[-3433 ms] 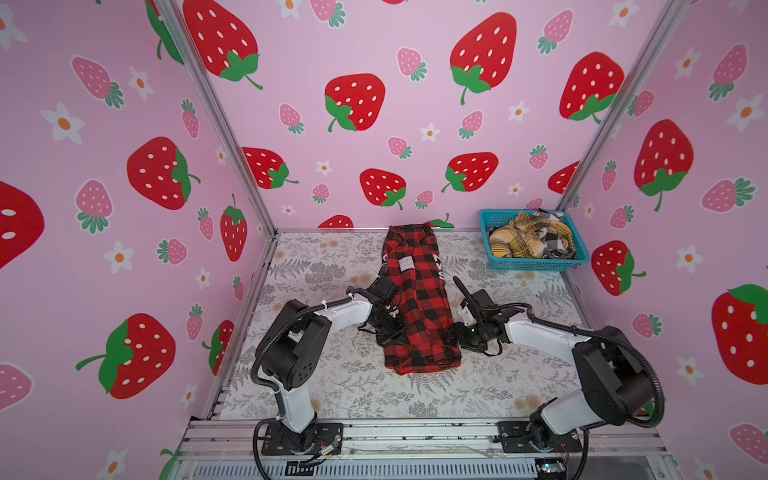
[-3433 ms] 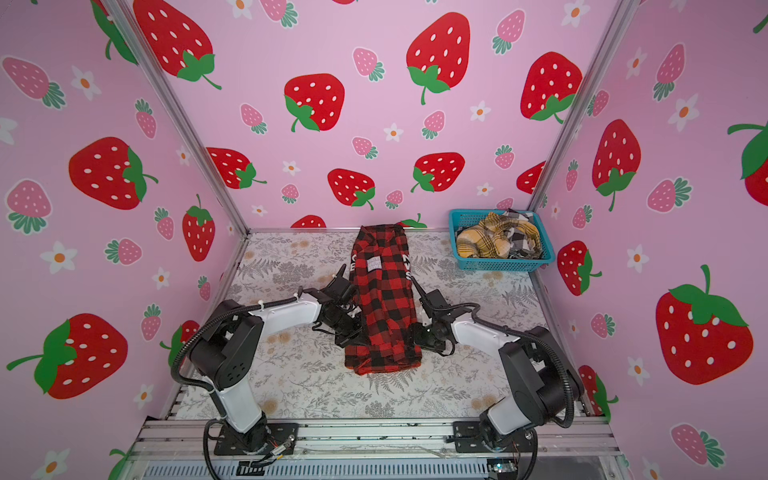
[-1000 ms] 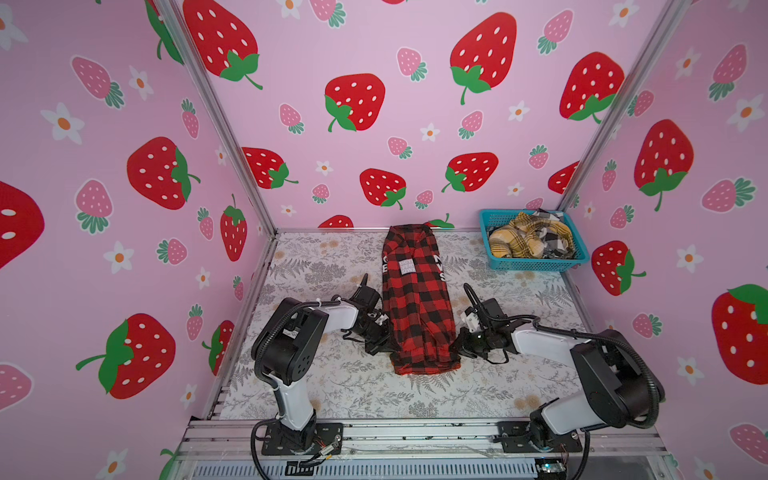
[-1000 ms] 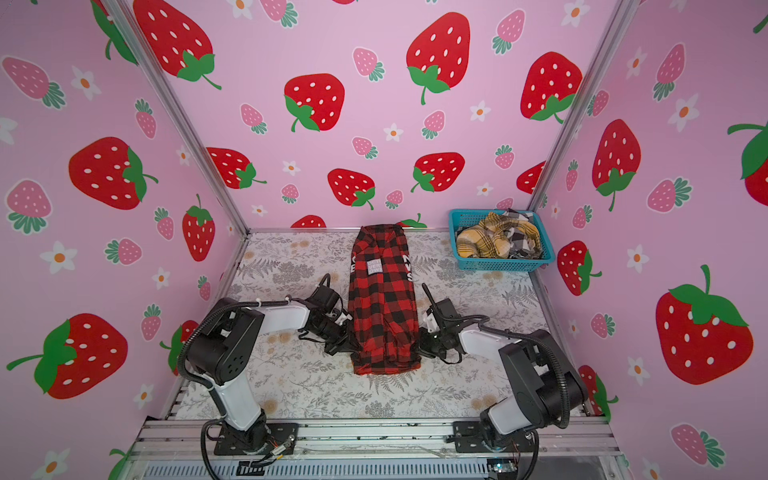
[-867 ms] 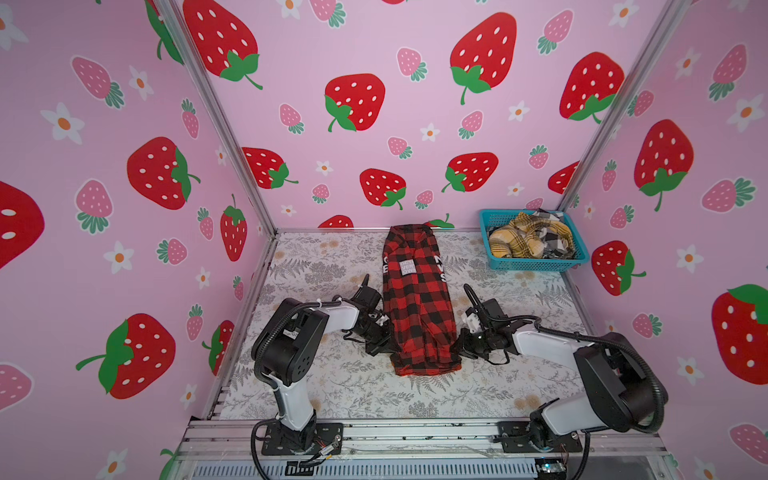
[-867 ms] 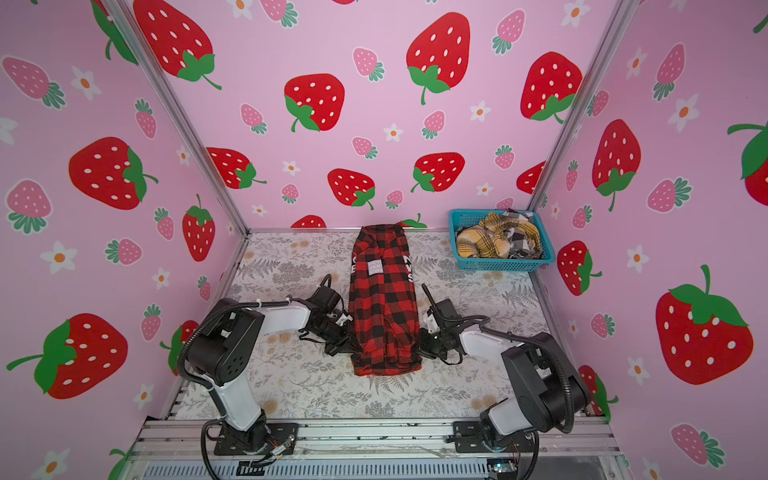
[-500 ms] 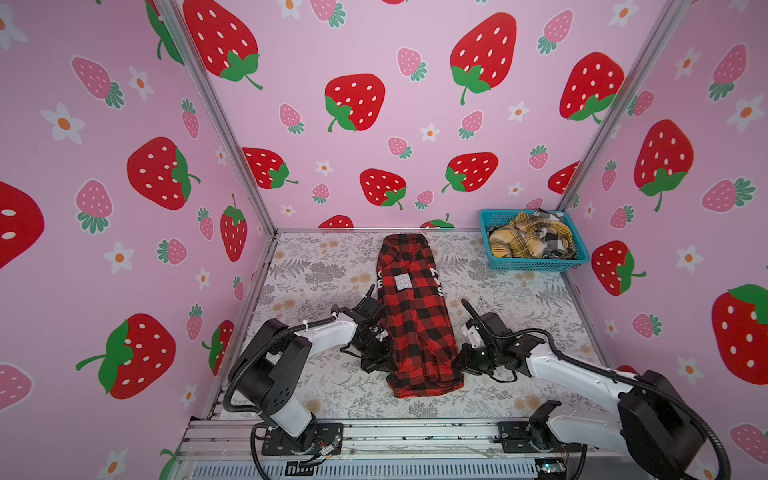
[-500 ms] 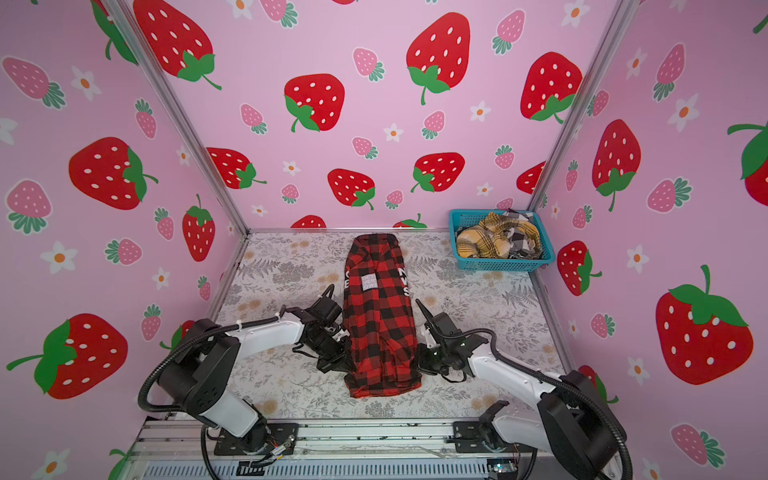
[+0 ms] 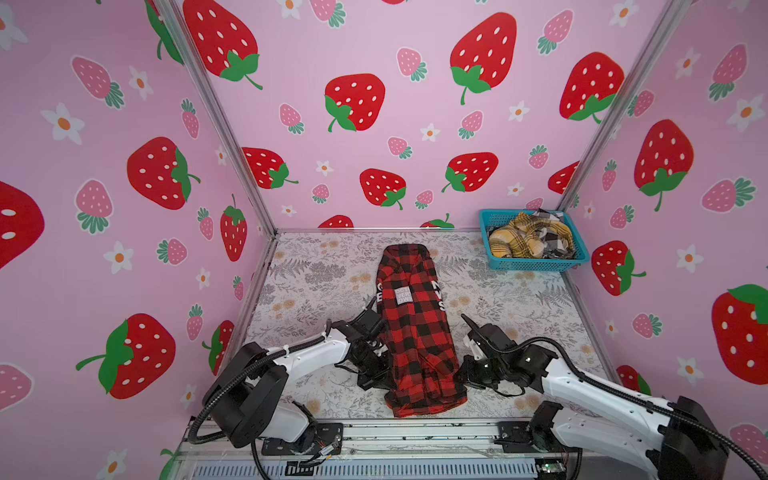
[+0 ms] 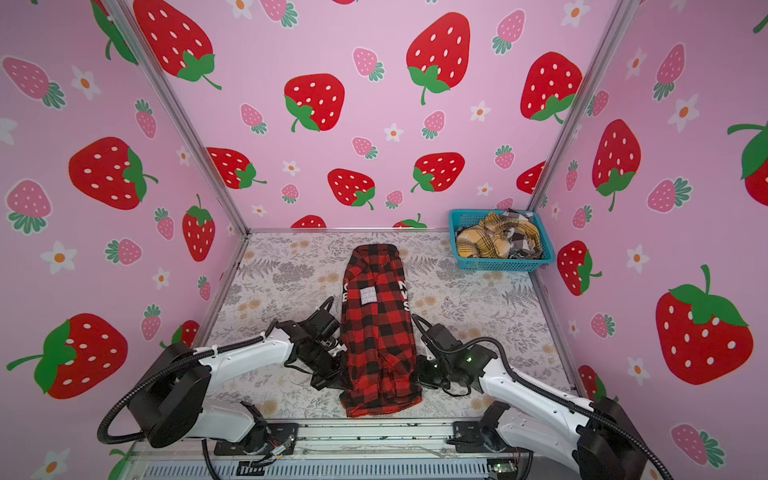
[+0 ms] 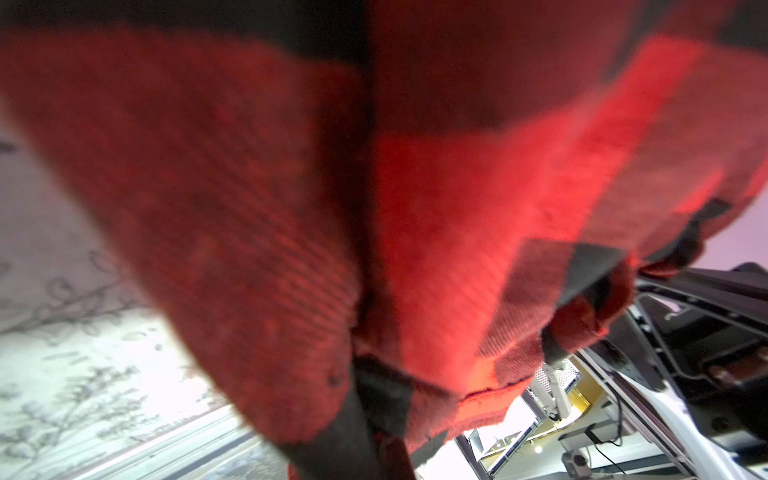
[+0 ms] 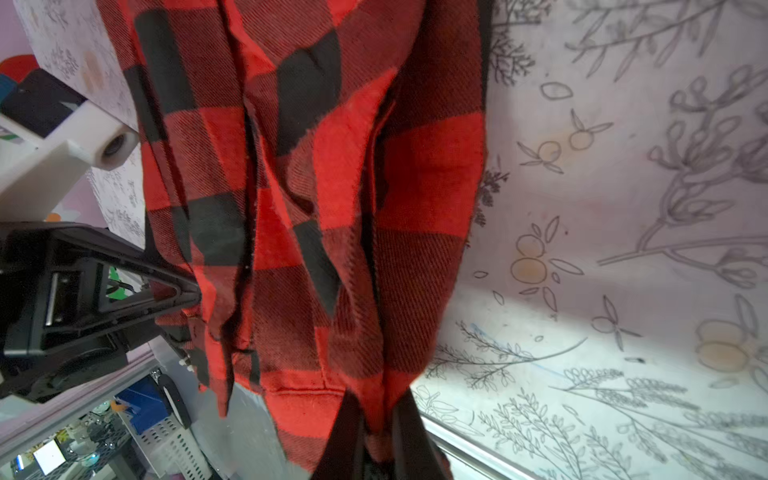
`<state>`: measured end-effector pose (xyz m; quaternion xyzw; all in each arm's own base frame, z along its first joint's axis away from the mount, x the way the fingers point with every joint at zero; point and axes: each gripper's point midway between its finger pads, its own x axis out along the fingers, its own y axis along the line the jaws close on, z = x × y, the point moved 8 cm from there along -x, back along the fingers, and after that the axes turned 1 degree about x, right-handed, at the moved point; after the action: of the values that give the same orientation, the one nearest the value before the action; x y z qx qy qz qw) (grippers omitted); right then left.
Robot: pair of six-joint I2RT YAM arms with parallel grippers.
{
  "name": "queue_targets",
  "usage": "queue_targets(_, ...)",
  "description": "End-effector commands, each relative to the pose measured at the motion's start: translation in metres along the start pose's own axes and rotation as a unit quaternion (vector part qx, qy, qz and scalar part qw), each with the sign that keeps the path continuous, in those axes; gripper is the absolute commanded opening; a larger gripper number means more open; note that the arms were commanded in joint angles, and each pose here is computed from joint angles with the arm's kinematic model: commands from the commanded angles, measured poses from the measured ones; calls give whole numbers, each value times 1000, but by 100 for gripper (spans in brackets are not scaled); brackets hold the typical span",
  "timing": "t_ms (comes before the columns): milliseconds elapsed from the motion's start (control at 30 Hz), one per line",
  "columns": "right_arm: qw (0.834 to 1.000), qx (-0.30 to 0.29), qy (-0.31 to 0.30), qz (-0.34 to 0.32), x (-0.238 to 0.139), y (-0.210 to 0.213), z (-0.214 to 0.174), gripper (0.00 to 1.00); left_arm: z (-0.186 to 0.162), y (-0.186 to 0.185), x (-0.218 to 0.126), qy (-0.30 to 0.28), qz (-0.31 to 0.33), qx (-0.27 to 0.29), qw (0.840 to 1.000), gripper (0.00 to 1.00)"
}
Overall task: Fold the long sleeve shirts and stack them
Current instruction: 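Lift the near end with both grippers and fold it toward the far end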
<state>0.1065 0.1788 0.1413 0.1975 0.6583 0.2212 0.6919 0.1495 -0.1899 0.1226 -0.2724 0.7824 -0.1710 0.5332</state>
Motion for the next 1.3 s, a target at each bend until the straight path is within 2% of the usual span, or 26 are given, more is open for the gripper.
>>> queue_targets(0, 999, -12, -34, 13, -17, 29, 20, 0, 9, -35, -32, -37, -57, 10, 998, 0)
queue_targets(133, 998, -32, -48, 39, -25, 54, 52, 0, 28, -59, -60, -70, -110, 11, 991, 0)
queue_targets(300, 995, -43, -58, 73, -29, 77, 107, 0, 76, -72, -79, -105, -167, -16, 980, 0)
queue_targets(567, 991, -53, -72, 103, -27, 92, 210, 0, 175, -82, -121, -165, -209, -48, 963, 0)
queue_targets(700, 990, -63, -76, 99, -26, 96, 231, 0, 186, -98, -129, -169, -205, -28, 964, 0)
queue_targets(833, 991, -56, -72, 101, -22, 87, 207, 0, 166, -93, -109, -148, -185, -22, 971, 0)
queue_targets(1033, 995, -42, -33, 78, 1, 67, 130, 0, 111, -46, -73, -127, -140, -52, 981, 0)
queue_targets(1267, 998, -19, -8, 65, 9, 48, 52, 0, 42, 7, -39, -105, -103, -80, 986, 0)
